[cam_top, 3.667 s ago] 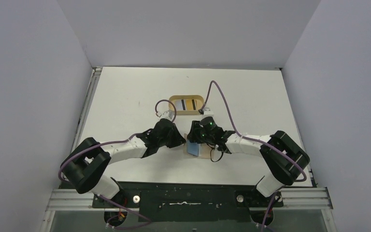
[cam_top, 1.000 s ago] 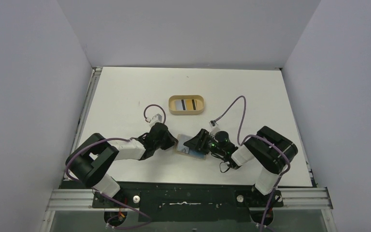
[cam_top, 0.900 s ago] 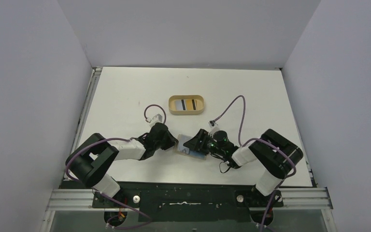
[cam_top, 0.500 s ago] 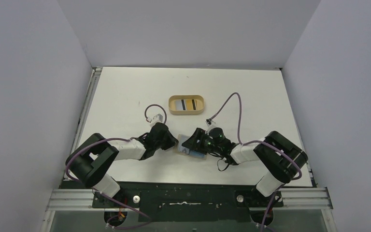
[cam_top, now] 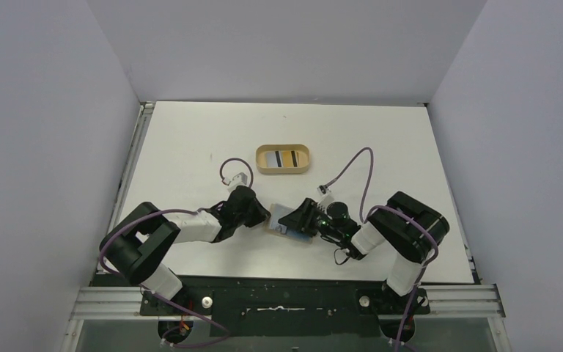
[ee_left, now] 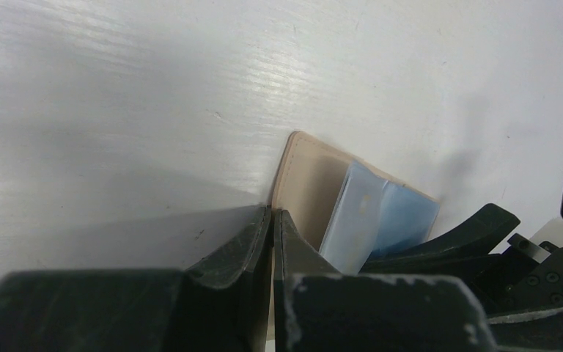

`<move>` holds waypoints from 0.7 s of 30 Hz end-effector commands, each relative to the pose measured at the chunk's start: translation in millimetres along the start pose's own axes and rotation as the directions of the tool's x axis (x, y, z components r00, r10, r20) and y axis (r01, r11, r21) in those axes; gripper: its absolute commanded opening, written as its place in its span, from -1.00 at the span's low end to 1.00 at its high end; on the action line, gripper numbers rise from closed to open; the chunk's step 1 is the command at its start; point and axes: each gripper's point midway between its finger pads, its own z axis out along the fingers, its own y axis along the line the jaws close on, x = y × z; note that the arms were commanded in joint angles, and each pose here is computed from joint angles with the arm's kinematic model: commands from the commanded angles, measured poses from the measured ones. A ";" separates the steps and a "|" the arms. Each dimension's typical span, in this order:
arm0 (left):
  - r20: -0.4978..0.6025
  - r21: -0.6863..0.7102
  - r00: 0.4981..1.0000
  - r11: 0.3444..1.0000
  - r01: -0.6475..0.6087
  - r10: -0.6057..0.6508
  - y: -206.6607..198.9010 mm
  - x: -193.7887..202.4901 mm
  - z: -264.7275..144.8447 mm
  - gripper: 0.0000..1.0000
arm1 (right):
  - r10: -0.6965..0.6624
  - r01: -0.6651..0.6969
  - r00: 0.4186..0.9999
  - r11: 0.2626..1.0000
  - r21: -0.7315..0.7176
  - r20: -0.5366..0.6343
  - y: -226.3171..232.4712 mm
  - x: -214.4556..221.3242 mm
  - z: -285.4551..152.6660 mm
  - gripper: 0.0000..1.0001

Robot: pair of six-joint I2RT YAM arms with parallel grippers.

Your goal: Take the credit cards out of the card holder

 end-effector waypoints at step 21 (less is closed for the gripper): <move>-0.040 -0.048 0.998 0.998 -0.050 0.048 10.8 11.3 -5.6 -1.00 | -0.004 0.004 1.000 1.000 0.002 -0.017 7.2 4.5 8.0 0.11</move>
